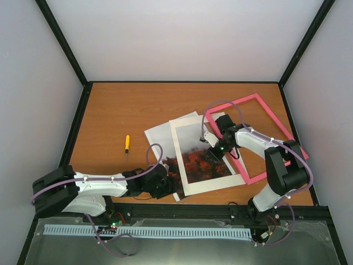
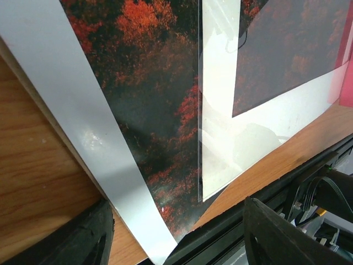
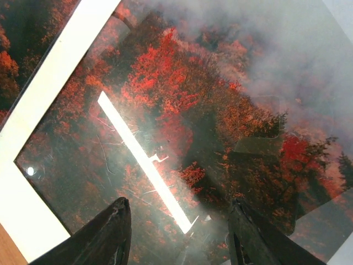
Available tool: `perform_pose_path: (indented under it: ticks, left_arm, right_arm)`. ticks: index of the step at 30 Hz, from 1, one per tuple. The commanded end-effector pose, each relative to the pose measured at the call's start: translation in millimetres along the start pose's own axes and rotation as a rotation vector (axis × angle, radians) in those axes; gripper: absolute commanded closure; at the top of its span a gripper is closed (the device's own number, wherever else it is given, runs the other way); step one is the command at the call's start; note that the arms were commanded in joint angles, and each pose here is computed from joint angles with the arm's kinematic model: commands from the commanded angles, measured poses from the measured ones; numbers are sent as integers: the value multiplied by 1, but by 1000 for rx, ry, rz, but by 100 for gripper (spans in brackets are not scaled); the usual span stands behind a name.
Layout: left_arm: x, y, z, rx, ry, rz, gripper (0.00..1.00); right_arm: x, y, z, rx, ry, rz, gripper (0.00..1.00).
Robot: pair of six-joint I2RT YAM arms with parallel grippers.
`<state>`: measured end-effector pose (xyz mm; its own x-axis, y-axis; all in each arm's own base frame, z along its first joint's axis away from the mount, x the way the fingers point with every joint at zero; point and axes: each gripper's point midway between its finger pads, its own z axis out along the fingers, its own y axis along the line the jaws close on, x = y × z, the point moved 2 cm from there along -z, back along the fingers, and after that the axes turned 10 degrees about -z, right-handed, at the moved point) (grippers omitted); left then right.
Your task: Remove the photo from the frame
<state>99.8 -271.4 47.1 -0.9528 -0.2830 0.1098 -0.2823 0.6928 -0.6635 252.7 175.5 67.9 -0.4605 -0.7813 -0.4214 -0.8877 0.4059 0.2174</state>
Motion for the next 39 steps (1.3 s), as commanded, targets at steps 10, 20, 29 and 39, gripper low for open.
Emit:
perform_pose_path:
  ticks: [10,20,29,39]
  left_arm:
    - [-3,-22,-2,-69,-72,192,44]
    - [28,-5,0,-228,-2,316,47]
    - [48,-12,9,-521,-99,838,45]
    - [41,8,15,-751,-129,1041,46]
  right_arm:
    - [10,1,8,18,53,-32,52]
    - [16,1,16,-11,78,-16,52]
    - [15,4,15,-25,72,-18,52]
    - [14,4,12,-13,65,-23,51]
